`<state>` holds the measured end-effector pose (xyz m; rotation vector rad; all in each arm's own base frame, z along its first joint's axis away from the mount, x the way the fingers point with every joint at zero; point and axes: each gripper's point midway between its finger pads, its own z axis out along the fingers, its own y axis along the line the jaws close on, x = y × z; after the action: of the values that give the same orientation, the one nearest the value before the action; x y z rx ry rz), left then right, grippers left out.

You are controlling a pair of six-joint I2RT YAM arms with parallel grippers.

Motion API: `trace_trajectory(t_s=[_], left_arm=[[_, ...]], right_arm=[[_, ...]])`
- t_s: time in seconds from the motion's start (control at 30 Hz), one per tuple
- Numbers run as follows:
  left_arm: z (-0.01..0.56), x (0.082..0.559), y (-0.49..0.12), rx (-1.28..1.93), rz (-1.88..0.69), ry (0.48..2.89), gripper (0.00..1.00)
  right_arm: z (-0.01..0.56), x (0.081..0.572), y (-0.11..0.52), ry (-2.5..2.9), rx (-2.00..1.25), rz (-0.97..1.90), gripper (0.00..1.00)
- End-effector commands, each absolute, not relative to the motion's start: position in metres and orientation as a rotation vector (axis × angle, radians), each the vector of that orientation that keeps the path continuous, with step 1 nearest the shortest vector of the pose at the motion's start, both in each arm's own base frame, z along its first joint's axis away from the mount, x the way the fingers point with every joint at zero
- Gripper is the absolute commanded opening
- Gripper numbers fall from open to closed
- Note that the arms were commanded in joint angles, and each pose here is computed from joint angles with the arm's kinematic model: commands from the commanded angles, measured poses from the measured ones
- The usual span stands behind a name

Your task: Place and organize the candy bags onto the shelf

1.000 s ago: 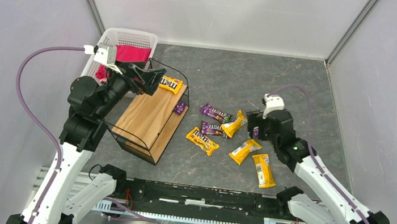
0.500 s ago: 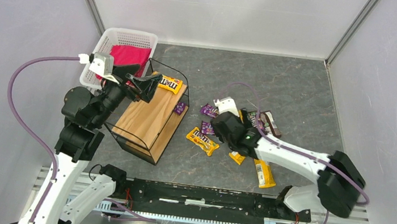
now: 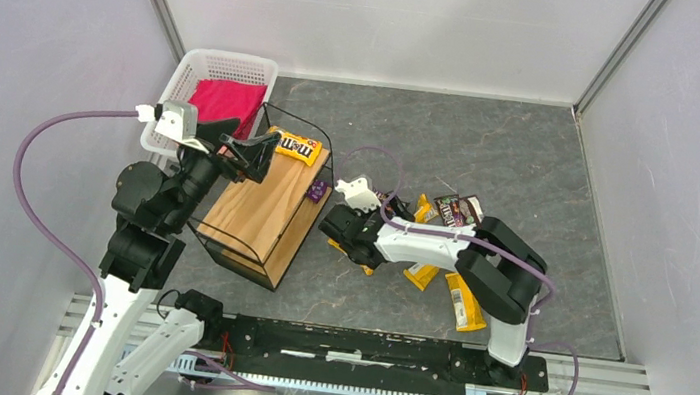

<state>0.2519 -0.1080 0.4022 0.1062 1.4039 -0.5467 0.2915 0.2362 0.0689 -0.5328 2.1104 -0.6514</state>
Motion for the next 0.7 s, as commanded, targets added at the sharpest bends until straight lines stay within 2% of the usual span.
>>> trace_trajectory(t_s=[0.0, 0.2, 0.37, 0.67], left_arm=[[0.414, 0.252, -0.104, 0.142, -0.490, 1.343, 1.00], [0.413, 0.252, -0.106, 0.147, -0.497, 1.344, 1.00], [0.412, 0.253, -0.107, 0.146, -0.498, 1.348, 1.00], [0.408, 0.256, -0.107, 0.143, -0.500, 1.357, 1.00]], right_arm=[[0.075, 0.295, 0.228, 2.049, -0.477, -0.758, 0.82], [0.066, 0.294, 0.217, 2.019, -0.477, -0.836, 0.76], [0.062, 0.292, 0.209, 1.991, -0.471, -0.873, 0.67], [0.052, 0.294, 0.204, 1.972, -0.480, -0.906, 0.68]])
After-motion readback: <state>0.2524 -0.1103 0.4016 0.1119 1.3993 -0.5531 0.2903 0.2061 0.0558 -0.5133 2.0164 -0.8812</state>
